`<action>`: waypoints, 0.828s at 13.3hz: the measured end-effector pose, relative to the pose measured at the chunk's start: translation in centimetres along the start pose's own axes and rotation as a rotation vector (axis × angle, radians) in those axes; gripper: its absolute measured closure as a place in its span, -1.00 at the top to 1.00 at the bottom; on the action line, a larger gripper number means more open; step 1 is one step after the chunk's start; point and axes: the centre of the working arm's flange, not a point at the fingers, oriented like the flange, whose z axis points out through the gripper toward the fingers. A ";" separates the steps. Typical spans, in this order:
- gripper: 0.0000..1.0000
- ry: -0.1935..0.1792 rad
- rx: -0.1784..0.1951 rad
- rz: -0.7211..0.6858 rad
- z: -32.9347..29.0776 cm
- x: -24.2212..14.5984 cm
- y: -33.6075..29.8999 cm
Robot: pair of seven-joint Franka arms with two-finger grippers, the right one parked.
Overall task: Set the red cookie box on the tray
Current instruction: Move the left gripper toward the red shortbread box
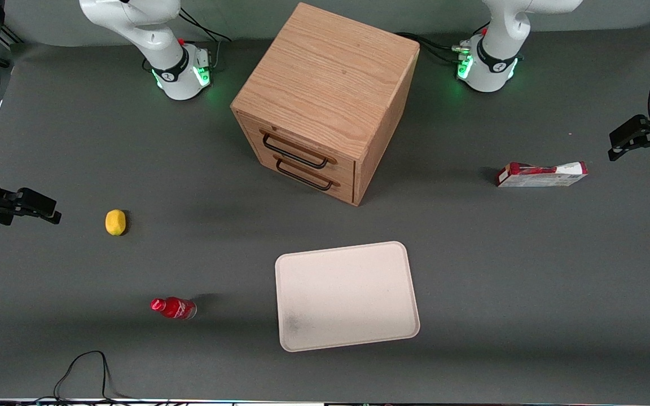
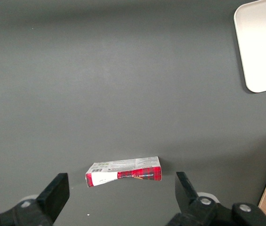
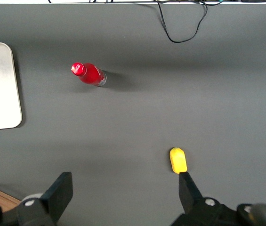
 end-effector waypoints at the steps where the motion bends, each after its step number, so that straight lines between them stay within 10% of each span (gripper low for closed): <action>1: 1.00 0.000 0.000 0.000 0.0 0.0 0.0; 5: 1.00 -0.005 0.001 0.047 0.1 -0.1 -0.2; 11: 1.00 -0.196 0.098 0.521 6.8 0.2 -5.0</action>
